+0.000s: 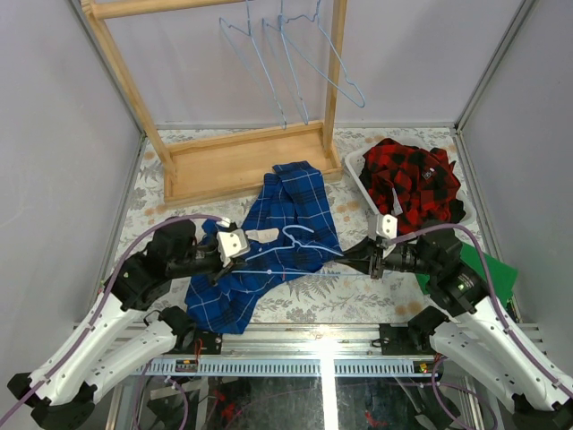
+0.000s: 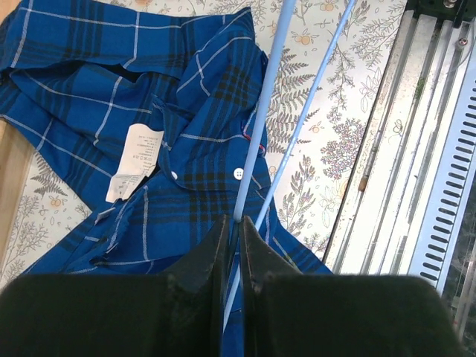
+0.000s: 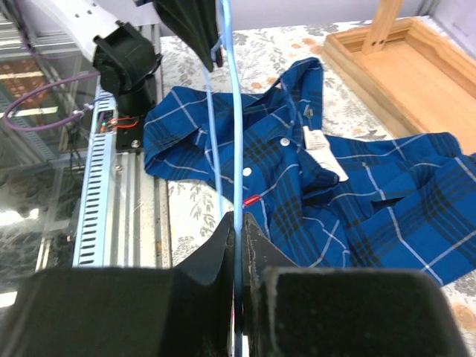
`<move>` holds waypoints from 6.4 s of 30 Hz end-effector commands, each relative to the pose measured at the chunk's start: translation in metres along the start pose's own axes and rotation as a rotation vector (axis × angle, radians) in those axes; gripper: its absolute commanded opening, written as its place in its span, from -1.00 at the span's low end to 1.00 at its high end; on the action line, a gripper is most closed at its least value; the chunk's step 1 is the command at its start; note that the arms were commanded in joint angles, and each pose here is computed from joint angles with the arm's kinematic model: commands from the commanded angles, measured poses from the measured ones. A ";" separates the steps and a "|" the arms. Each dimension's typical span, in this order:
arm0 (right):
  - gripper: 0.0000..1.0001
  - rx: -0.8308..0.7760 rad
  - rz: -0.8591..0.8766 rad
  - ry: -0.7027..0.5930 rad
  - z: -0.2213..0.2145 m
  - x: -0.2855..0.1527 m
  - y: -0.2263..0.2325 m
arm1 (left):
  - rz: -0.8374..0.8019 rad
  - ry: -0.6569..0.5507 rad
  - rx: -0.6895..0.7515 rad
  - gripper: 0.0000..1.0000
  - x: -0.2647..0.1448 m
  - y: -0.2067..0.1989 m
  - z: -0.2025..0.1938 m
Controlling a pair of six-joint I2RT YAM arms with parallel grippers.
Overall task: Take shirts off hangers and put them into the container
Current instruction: Place the hanger at the clothesline.
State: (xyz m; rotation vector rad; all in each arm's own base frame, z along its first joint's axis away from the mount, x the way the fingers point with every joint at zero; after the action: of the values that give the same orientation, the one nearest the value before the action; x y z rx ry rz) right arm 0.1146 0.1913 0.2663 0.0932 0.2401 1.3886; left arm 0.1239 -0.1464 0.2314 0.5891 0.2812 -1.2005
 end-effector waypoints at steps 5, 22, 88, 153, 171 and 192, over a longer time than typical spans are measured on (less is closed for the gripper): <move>-0.21 -0.007 -0.159 -0.089 0.012 0.000 -0.022 | 0.036 -0.060 -0.008 -1.00 -0.014 0.006 0.023; 0.66 0.087 -0.427 -0.105 0.011 0.000 -0.065 | -0.050 -0.015 -0.135 -1.00 -0.008 0.005 0.033; -0.99 0.666 -0.317 -0.606 0.024 0.098 -0.111 | 0.020 0.131 -0.456 -0.47 0.038 0.016 0.013; 0.72 0.452 -0.667 -0.526 0.032 0.030 -0.109 | 1.312 -0.120 -0.571 -1.00 -0.103 0.259 0.095; 0.75 0.471 -0.667 -0.464 0.031 0.038 -0.111 | 1.335 -0.091 -0.574 -1.00 -0.089 0.318 0.114; 0.75 0.463 -0.675 -0.426 0.027 0.041 -0.113 | 1.226 0.034 -0.643 -0.34 -0.045 0.336 0.064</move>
State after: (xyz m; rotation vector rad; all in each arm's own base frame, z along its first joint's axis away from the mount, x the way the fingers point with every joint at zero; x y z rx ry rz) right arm 0.2324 0.2080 0.2399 0.6233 0.2653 0.5642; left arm 0.4242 -0.0672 0.3914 0.1603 0.2784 0.1416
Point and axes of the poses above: each gripper's point midway between its finger pads, its own x axis out along the fingers, its own y axis along the line the jaws close on, z = x × y, the point moved 4 cm from there along -x, back along the fingers, and after that the axes turned 13 degrees about x, right-handed, at the moved point
